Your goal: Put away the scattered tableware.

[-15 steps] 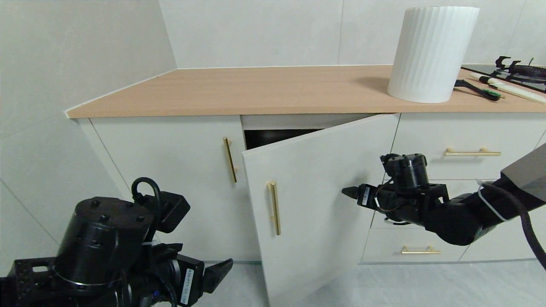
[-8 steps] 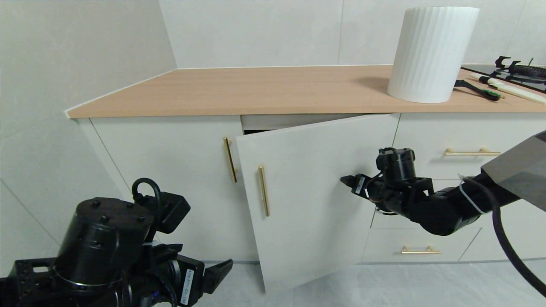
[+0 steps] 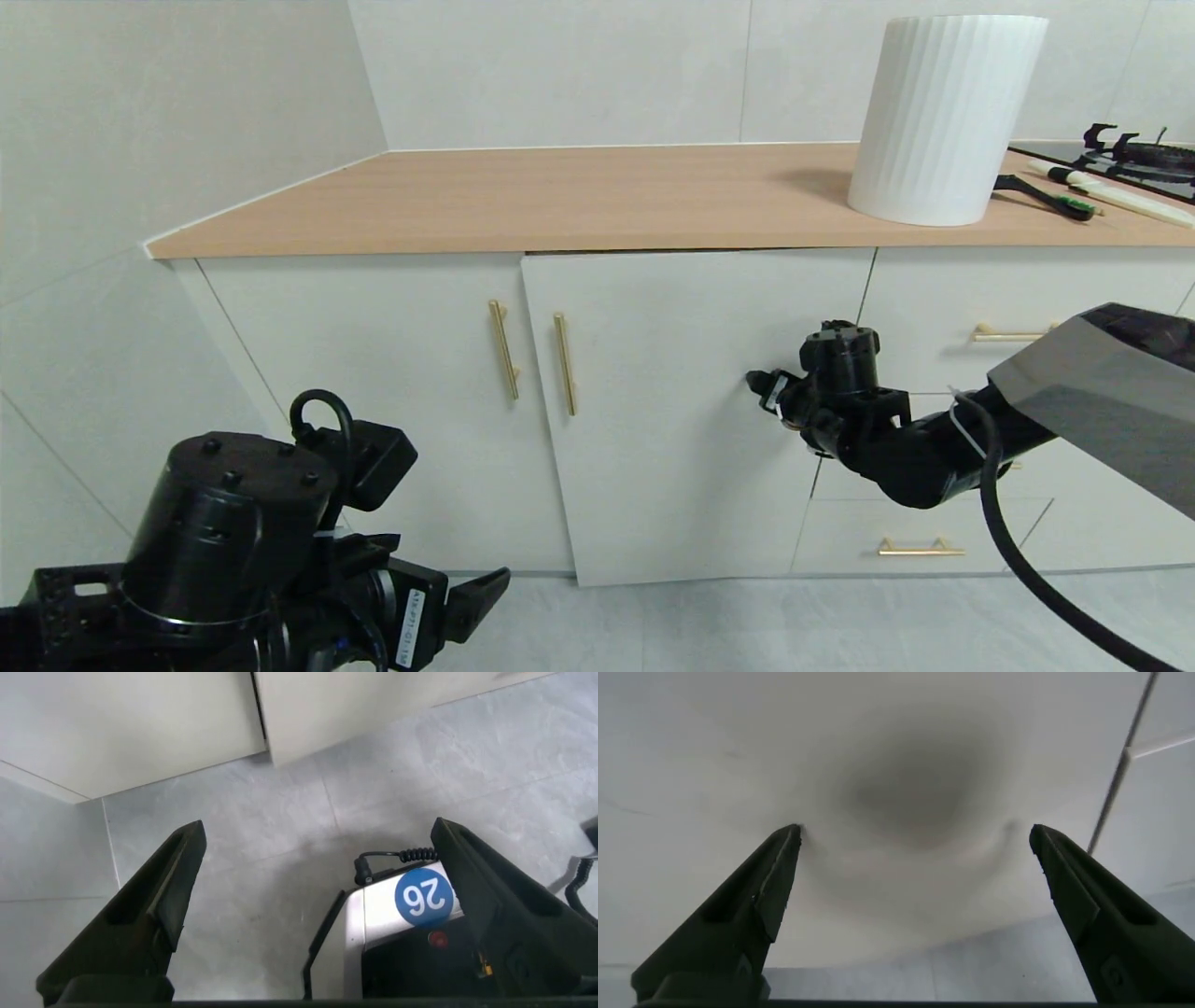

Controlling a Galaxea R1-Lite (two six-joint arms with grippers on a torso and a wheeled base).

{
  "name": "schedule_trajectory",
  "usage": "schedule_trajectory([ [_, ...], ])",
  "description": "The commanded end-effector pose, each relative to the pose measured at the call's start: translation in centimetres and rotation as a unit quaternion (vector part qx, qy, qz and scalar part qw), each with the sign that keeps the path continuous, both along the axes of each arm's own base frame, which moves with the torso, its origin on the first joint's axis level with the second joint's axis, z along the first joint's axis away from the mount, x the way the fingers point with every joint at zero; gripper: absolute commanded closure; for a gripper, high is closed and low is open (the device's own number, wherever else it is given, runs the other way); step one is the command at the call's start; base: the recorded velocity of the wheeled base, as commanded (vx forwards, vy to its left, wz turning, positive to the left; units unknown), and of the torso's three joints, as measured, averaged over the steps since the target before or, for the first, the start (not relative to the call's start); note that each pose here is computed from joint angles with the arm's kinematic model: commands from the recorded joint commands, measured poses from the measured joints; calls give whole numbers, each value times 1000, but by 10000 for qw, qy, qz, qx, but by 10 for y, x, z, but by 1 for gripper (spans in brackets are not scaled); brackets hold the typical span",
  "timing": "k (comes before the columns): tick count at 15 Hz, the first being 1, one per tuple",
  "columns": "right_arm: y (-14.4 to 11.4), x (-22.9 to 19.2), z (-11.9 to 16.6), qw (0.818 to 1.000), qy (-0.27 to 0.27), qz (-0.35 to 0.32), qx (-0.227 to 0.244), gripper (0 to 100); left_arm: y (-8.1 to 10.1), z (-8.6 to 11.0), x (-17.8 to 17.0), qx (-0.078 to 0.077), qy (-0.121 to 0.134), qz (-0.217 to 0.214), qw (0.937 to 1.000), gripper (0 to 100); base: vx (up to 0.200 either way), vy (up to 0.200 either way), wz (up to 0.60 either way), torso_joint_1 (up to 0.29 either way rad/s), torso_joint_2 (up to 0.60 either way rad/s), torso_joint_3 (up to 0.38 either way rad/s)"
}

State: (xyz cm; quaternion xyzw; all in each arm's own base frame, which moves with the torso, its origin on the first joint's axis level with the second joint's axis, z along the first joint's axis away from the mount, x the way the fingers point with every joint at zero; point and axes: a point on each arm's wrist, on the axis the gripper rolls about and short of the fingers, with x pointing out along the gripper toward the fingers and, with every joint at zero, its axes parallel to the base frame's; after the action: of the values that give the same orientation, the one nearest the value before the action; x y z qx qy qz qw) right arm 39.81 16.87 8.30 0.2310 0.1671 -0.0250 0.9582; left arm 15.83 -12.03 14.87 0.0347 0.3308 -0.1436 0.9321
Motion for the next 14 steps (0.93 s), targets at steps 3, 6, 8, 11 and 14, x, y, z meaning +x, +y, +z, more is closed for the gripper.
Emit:
schedule_trajectory([
  [3,1,9,-10,9998,3,-189,-72,0,0,0,0,10,4,4,10000,0,0,0,0,0,0,0],
  [6,2,12,-11,9995,-25,-283,-98,0,0,0,0,1,1,-1,10000,0,0,0,0,0,0,0],
  [8,0,6,-5,9997,-24,-227,-70,0,0,0,0,1,1,-1,10000,0,0,0,0,0,0,0],
  [11,-8,-51,15,9915,451,1189,280,0,0,1,0,-9,-11,-1,10000,0,0,0,0,0,0,0],
  [14,-22,-81,28,9731,596,2181,436,0,0,1,0,-10,-20,4,10000,0,0,0,0,0,0,0],
])
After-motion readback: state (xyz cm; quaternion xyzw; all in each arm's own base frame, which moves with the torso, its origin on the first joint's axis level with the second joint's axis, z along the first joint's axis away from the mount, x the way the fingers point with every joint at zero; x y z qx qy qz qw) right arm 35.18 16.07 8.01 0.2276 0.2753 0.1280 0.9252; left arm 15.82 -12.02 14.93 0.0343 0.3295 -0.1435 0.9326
